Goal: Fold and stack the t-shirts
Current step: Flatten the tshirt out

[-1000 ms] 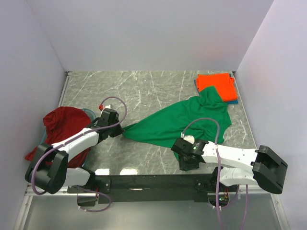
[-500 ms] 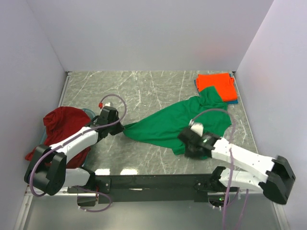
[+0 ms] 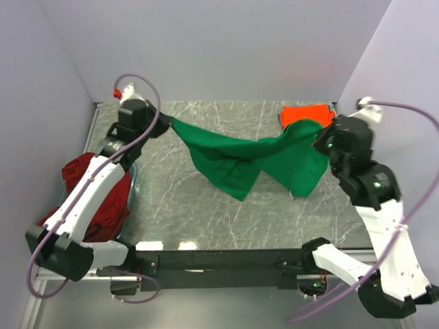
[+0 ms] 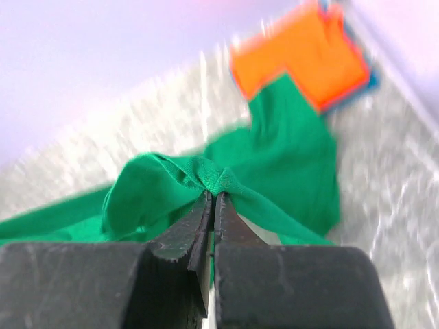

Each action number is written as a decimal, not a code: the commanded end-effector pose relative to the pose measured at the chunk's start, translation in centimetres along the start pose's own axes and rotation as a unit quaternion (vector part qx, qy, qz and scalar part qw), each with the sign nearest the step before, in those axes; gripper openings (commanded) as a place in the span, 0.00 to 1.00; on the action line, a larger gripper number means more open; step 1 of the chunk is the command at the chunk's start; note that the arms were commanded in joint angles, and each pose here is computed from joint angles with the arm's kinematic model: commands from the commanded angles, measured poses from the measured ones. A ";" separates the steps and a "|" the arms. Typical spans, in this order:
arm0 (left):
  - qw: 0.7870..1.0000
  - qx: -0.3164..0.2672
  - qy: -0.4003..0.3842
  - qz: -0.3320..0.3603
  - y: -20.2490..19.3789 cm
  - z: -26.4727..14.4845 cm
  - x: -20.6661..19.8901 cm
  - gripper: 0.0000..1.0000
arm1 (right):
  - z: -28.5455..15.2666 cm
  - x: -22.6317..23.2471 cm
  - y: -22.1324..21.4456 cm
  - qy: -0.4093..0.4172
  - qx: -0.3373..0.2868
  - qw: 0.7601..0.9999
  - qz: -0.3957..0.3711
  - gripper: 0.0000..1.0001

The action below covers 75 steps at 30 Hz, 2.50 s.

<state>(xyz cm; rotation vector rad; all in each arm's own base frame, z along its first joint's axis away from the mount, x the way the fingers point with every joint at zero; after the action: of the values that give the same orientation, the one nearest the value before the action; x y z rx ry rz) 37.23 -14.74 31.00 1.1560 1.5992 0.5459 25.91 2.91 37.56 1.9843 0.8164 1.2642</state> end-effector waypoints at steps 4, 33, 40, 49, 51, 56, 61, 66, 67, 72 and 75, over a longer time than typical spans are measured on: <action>0.988 -0.151 -0.011 -0.018 10.9 -9.6 -2.5 0.01 | -6.3 2.2 10.4 0.054 -0.127 0.990 -0.011 0.00; 0.933 -0.315 -0.170 0.006 19.7 -27.7 -7.6 0.01 | -22.8 5.7 21.3 0.280 -0.288 0.915 -0.044 0.00; 0.980 -0.187 0.061 0.034 12.6 -7.8 -0.6 0.01 | -4.5 5.6 14.9 0.065 -0.210 0.964 -0.148 0.00; 0.963 0.052 0.243 0.108 -1.3 15.9 9.3 0.50 | 21.0 5.3 -6.2 0.060 0.096 0.951 -0.288 0.27; 0.951 0.100 0.268 0.116 -4.6 18.8 11.2 0.95 | 25.3 3.4 -10.2 0.009 0.156 0.941 -0.301 0.57; 0.961 0.079 0.241 0.107 -3.9 19.2 10.1 0.99 | 26.2 2.8 -10.0 -0.042 0.151 0.949 -0.274 0.72; 0.964 0.083 0.234 0.093 -3.9 16.4 9.9 1.00 | 22.8 2.1 -11.6 -0.019 0.173 0.959 -0.226 0.75; 0.969 0.095 0.213 0.078 -5.0 13.5 9.6 0.99 | 17.8 -0.9 -16.8 -0.029 0.249 0.955 -0.157 0.76; 0.967 0.109 0.218 0.080 -6.5 12.8 10.2 0.99 | 16.8 -1.0 -18.0 -0.016 0.271 0.951 -0.146 0.81; 0.974 0.113 0.178 0.080 -9.0 9.3 9.0 0.99 | 12.2 -3.2 -23.9 -0.018 0.326 0.936 -0.133 0.86; 0.975 0.137 0.160 0.072 -11.5 8.7 9.3 1.00 | 11.6 -4.8 -25.5 -0.041 0.340 0.931 -0.129 0.87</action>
<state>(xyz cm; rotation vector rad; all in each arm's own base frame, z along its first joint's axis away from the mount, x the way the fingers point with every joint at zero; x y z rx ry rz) 40.61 -11.51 13.09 1.5064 1.9940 0.7228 31.32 11.98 10.92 2.2427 1.6587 0.7370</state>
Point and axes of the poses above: each gripper's point midway between its finger pads, its own z axis out along the fingers, its own x axis along the line the jaws close on, y = z × x, the point moved 1 cm from there along -z, back along the fingers, and after that the axes turned 13 degrees about z, right-handed, at the moved point
